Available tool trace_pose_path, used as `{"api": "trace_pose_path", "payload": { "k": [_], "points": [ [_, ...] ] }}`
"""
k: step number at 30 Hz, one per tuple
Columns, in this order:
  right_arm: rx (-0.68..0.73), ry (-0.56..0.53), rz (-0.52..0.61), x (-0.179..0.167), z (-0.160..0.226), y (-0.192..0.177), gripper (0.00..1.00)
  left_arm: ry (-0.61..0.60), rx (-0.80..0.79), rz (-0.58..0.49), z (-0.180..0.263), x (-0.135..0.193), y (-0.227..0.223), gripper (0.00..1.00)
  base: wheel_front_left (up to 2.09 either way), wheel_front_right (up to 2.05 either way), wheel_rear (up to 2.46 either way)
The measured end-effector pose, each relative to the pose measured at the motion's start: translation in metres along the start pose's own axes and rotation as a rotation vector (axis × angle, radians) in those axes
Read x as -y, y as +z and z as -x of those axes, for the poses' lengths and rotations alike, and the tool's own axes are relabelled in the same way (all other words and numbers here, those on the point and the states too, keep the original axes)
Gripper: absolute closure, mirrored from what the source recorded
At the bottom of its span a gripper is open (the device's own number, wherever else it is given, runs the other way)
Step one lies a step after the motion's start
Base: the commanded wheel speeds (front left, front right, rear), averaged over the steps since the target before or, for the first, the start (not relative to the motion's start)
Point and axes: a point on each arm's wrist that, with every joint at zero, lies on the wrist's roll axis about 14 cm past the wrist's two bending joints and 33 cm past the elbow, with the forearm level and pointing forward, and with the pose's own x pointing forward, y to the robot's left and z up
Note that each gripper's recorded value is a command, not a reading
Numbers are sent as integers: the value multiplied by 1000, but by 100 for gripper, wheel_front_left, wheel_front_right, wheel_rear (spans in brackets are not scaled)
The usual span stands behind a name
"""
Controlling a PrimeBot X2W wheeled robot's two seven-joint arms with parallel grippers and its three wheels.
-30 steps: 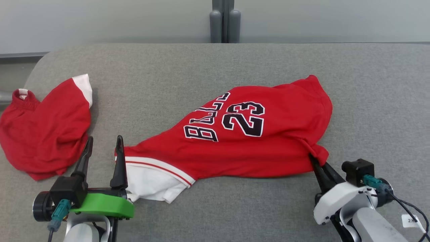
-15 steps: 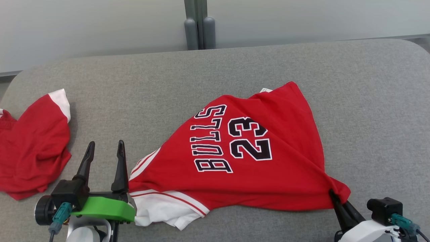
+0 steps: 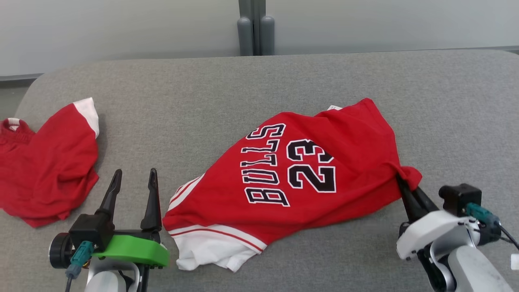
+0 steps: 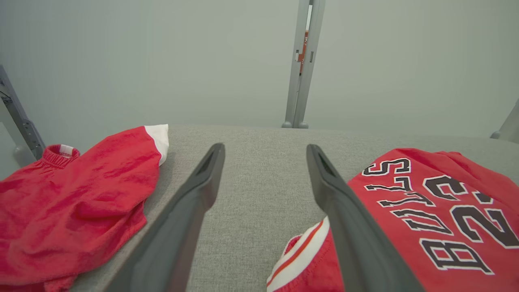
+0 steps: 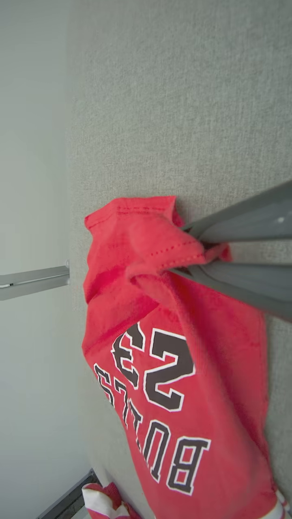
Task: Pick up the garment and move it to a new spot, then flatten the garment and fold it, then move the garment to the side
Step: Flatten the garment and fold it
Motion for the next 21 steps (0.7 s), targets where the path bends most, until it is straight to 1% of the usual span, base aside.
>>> {"api": "trace_pose_path", "payload": {
  "k": [5,6,7,8,9,12,15,21],
  "points": [
    [-8,9,23,-1,-33,6,100,22,-4,-1,5,-8,0,0,0,0,0],
    [-13,11,23,-3,-40,6,89,28,-5,0,7,-9,-1,0,0,0,0],
    [-16,13,21,-4,-46,6,68,34,-7,1,8,-11,-1,0,0,0,0],
    [-23,14,23,-4,-50,4,27,38,-8,1,9,-13,-1,0,0,0,0],
    [-28,15,24,-5,-55,3,0,42,-11,1,10,-14,-2,0,0,0,0],
    [-33,22,24,-8,-63,-1,0,51,-15,1,12,-16,-3,0,0,0,0],
    [-7,29,19,-11,-68,2,0,55,-15,0,13,-18,-3,0,0,0,0],
    [59,26,12,-7,-61,17,0,48,-11,0,9,-14,-2,0,0,0,0]
  ]
}}
